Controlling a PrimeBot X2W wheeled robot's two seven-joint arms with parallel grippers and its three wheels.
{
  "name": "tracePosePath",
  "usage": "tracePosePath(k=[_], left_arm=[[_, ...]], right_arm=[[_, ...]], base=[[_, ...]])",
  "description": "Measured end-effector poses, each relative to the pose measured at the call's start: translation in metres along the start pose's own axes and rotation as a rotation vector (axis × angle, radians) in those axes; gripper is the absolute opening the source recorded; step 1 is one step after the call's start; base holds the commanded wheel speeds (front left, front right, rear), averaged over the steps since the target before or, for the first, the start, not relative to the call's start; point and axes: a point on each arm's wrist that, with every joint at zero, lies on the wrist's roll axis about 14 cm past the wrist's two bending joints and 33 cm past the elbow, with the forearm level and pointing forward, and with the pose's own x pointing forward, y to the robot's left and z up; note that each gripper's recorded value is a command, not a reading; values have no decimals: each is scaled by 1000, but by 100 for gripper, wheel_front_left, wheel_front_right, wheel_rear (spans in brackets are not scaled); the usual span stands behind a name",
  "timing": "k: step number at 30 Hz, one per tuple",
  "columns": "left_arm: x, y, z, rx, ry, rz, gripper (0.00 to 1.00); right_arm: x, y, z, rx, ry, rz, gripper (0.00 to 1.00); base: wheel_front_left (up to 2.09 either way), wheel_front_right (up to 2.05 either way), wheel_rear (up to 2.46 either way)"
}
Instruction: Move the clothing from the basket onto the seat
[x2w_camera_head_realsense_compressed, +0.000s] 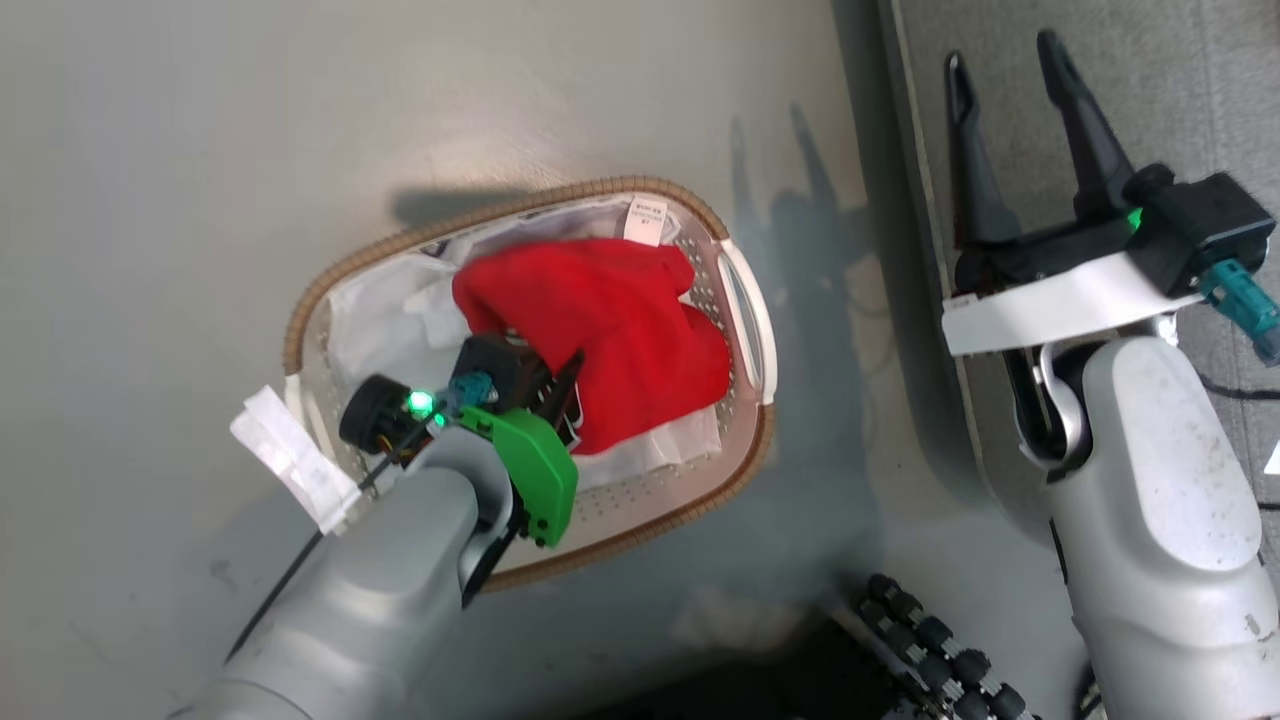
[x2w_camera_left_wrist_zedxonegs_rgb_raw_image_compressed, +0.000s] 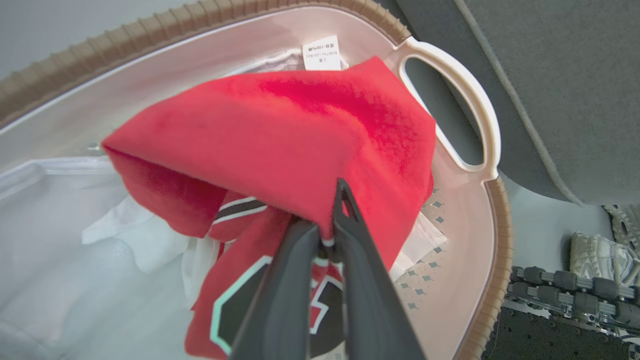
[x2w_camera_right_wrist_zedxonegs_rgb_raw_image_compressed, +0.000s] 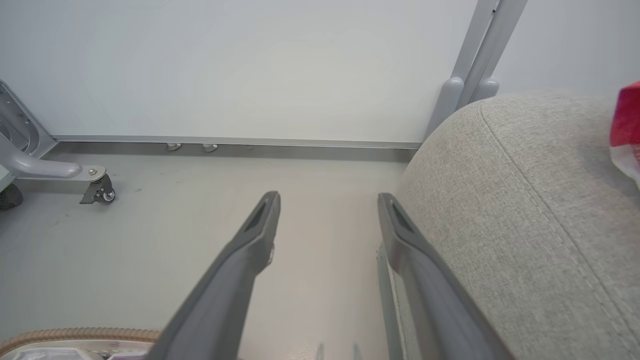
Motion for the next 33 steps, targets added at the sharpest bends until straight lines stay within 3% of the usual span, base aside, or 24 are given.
tracePosePath(k=[15,33], left_arm=[[-83,-40,71,35,-264,84,0],[-227,-126,212,358,-828,137,0]], right_arm=[[-56,12,45,45,-37,-1,100],[-142,45,67,95,-65,69,100]], base=[[0,0,0],[0,0,0]])
